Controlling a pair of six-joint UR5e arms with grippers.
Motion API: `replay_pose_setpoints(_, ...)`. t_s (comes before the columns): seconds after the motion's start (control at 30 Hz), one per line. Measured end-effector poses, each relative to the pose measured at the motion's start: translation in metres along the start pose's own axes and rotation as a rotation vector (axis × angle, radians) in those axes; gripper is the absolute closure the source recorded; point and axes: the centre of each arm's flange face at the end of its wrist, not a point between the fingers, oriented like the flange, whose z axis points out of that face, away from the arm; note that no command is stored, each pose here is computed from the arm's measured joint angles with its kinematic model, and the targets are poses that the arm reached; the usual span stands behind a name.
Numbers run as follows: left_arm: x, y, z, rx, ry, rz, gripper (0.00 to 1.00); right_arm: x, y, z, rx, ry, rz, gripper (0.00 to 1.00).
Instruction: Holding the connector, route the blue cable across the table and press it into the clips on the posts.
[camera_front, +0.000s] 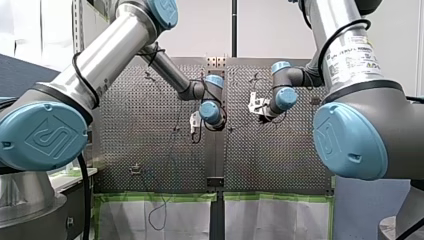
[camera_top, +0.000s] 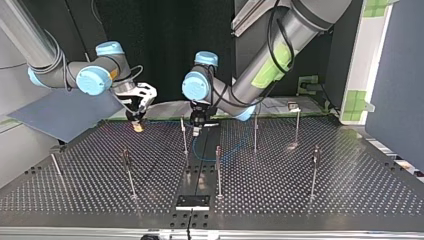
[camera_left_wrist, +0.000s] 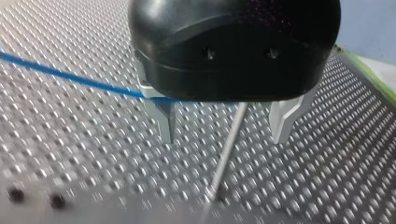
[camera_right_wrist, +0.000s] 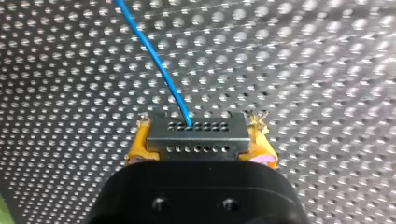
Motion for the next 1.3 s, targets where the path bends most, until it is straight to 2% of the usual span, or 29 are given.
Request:
replay_pose_setpoints(0.13,-0.010,-0.018,-0.019,0.029,0.013,0.009,0.00,0.017,-0.003,-0.008,0.004,0.026,0.002,1.00)
replay_pose_setpoints(0.43,-0.003,-0.058,-0.054,0.094,0.068,0.018,0.00,0.049,-0.012,-0.026,0.014,0.073,-0.002,1.00)
replay_pose_setpoints(0.63,-0.006,-0.084,-0.067,0.122,0.041,-0.026,0.00,0.051,-0.013,-0.028,0.015,0.076,-0.002,1.00)
replay_pose_setpoints(0.73,-0.012,-0.088,-0.065,0.119,0.012,-0.062,0.00,0.049,-0.012,-0.028,0.012,0.072,0.001,1.00)
replay_pose_setpoints(0.83,-0.021,-0.089,-0.059,0.105,-0.022,-0.102,0.00,0.045,-0.010,-0.029,0.007,0.066,0.009,1.00)
replay_pose_setpoints(1.0,-0.031,-0.093,-0.053,0.116,-0.053,-0.155,0.00,0.038,-0.007,-0.030,-0.004,0.053,0.039,1.00)
replay_pose_setpoints(1.17,-0.016,-0.099,-0.049,0.132,-0.022,-0.162,0.00,0.026,0.002,-0.029,-0.027,0.033,0.065,1.00)
replay_pose_setpoints(1.3,-0.002,-0.101,-0.048,0.134,0.006,-0.151,0.00,0.012,0.011,-0.023,-0.045,0.008,0.075,1.00)
